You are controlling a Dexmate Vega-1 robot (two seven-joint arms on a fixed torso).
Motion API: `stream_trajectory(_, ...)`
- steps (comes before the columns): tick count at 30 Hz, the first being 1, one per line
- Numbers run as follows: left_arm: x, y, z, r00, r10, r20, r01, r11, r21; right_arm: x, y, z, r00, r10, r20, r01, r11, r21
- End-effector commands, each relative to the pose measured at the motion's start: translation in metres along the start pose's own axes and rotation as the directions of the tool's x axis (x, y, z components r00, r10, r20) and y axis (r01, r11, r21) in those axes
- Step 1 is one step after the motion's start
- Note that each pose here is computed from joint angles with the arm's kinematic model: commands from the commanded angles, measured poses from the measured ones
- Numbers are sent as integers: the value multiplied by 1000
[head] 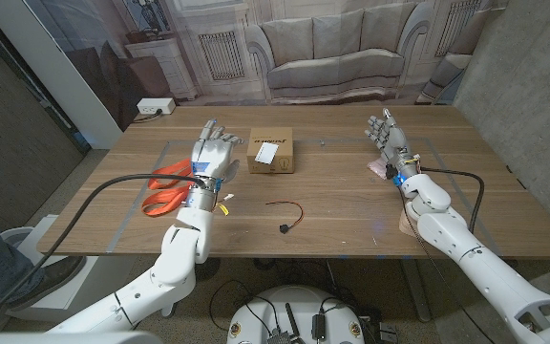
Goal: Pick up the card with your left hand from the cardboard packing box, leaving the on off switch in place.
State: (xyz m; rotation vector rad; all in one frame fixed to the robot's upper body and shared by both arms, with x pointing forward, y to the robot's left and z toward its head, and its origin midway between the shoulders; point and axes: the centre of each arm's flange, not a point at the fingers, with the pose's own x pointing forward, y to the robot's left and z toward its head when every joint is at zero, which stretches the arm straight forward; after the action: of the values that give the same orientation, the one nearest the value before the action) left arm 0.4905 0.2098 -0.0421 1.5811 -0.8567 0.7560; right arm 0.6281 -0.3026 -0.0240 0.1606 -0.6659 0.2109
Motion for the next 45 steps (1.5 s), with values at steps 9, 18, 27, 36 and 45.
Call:
stream_trajectory(9, 3, -20, 23, 998, -25, 58, 29, 998, -59, -4, 2, 4, 1000, 10, 2, -10, 1000, -13)
stream_trajectory(18, 6, -27, 28, 997, -40, 61, 44, 996, -73, -6, 1, 2, 1000, 0, 1, 0, 1000, -5)
stream_trajectory(27, 9, -37, 29, 998, -39, 43, 43, 995, -86, -4, 3, 1, 1000, 2, 7, -2, 1000, 8)
stream_trajectory(36, 11, -45, 33, 999, -31, 37, 35, 994, -106, 1, 4, 0, 1000, 8, 4, -8, 1000, 6)
stream_trajectory(45, 13, -51, 36, 999, -27, 31, 30, 993, -117, 2, 0, -1, 1000, 4, 0, -4, 1000, 11)
